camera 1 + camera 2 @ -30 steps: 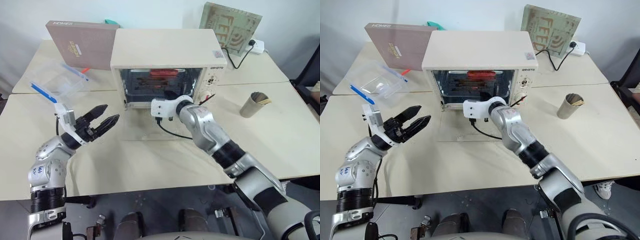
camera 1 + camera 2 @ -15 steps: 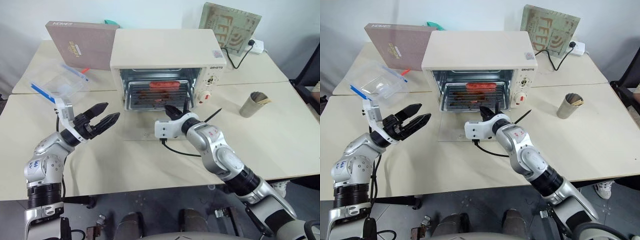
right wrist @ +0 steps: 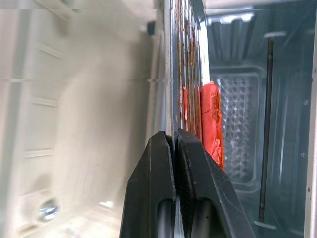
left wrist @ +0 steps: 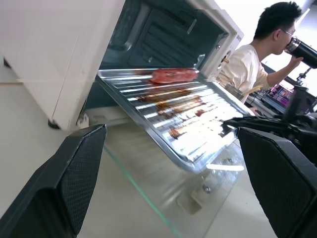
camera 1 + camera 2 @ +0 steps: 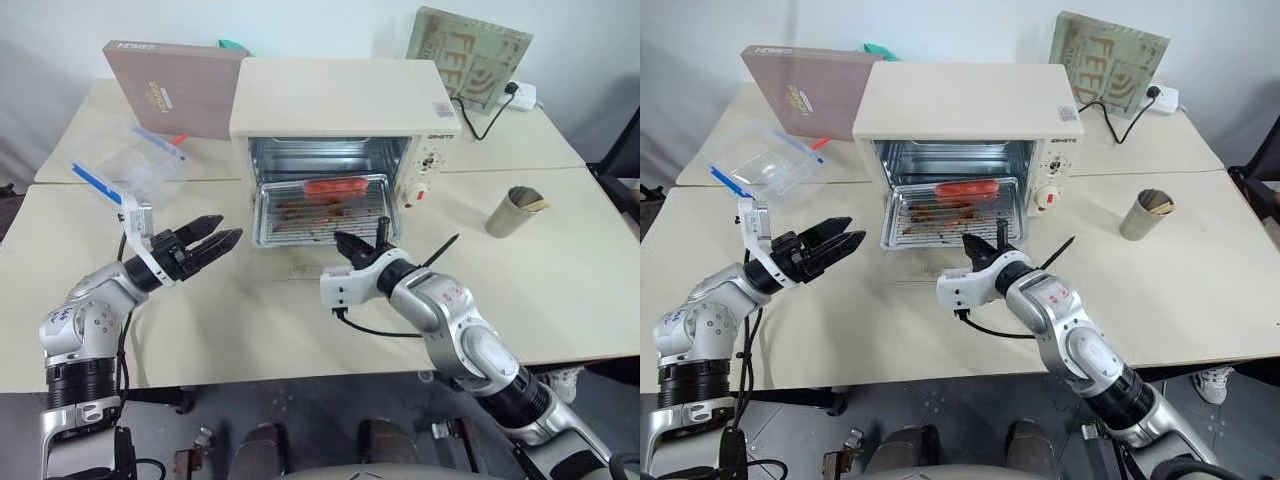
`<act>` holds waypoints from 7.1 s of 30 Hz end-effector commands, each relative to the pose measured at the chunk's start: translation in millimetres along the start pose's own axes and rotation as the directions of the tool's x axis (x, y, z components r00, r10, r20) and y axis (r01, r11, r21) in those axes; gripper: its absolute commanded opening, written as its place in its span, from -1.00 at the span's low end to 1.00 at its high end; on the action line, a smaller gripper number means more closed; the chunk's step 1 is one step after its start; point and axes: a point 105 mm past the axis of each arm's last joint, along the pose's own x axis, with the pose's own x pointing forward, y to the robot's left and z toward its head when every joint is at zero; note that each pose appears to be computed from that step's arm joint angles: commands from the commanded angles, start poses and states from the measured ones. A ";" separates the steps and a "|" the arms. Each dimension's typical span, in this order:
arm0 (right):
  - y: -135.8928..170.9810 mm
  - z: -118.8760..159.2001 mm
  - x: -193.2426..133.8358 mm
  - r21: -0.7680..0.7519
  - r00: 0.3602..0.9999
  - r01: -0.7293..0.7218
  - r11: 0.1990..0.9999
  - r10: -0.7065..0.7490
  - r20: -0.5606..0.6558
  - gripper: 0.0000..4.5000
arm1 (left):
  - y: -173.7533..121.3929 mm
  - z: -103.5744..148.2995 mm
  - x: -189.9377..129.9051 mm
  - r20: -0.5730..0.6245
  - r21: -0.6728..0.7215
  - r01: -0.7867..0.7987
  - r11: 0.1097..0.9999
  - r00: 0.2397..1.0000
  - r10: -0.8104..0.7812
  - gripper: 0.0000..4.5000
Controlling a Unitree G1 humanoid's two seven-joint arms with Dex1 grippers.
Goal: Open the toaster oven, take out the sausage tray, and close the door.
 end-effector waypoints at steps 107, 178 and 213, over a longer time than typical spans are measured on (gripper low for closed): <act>37.5 -124.1 -55.5 0.814 0.912 -0.409 0.413 0.221 0.346 -0.99 | -19.1 -16.1 -148.2 0.133 -0.793 -0.293 0.535 0.773 0.620 -1.00; -21.0 -94.3 -127.6 0.851 0.913 -0.399 0.341 0.233 0.335 -1.00 | -22.1 -104.3 47.4 -0.563 -0.714 -0.262 0.649 0.765 -0.311 0.16; 18.9 -136.6 -153.4 0.747 0.822 -0.549 0.376 0.408 0.399 0.98 | 7.3 -18.6 -64.8 -0.568 0.346 0.524 0.779 0.778 -0.271 1.00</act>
